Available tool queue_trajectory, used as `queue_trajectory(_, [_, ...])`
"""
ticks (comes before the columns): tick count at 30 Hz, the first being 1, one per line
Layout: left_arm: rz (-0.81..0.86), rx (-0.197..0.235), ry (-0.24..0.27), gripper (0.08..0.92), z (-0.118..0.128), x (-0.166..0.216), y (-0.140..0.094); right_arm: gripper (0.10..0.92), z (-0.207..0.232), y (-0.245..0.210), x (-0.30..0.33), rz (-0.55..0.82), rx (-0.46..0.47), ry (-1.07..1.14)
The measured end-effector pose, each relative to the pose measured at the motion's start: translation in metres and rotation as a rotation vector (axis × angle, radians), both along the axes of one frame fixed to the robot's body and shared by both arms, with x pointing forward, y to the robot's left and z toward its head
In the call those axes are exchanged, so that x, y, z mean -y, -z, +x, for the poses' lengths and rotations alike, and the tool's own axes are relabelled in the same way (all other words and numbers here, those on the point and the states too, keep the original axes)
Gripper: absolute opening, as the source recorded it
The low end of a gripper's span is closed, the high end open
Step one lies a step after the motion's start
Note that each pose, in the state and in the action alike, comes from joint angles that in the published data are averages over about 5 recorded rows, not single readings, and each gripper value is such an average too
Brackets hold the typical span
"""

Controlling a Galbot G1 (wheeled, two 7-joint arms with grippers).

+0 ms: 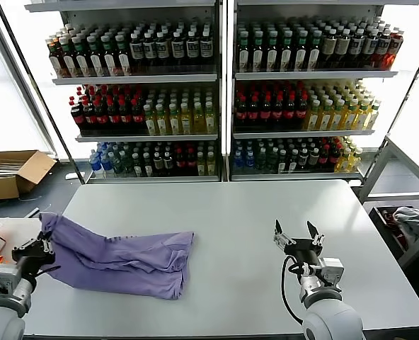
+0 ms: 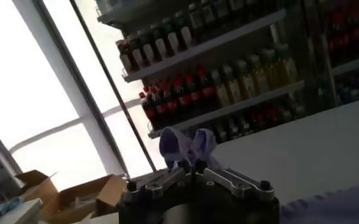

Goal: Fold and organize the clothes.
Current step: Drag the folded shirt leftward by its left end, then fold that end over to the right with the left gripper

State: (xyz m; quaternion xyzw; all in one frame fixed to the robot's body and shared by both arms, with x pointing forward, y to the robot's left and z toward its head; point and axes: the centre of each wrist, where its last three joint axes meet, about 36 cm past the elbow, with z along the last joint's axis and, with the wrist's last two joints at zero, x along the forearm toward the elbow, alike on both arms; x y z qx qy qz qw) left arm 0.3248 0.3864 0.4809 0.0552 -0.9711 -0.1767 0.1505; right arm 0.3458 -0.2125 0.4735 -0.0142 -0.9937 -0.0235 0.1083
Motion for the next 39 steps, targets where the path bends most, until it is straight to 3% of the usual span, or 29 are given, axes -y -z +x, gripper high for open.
queue_trajectory(11, [-0.116, -0.121, 0.189, 0.088, -0.003, 0.091, 0.033, 0.823, -0.02, -0.006, -0.006, 0.006, 0.004, 0.025])
queue_trajectory(19, [-0.175, -0.167, 0.286, 0.088, 0.003, 0.13, 0.039, 0.823, -0.035, -0.006, -0.012, 0.008, -0.003, 0.033])
queue_trajectory(27, [-0.214, -0.185, 0.347, 0.088, 0.014, 0.154, 0.044, 0.823, -0.046, -0.001, -0.018, 0.011, -0.019, 0.047])
queue_trajectory(39, [-0.255, -0.191, 0.381, 0.104, 0.031, 0.174, 0.056, 0.823, -0.053, 0.003, -0.021, 0.013, -0.029, 0.052])
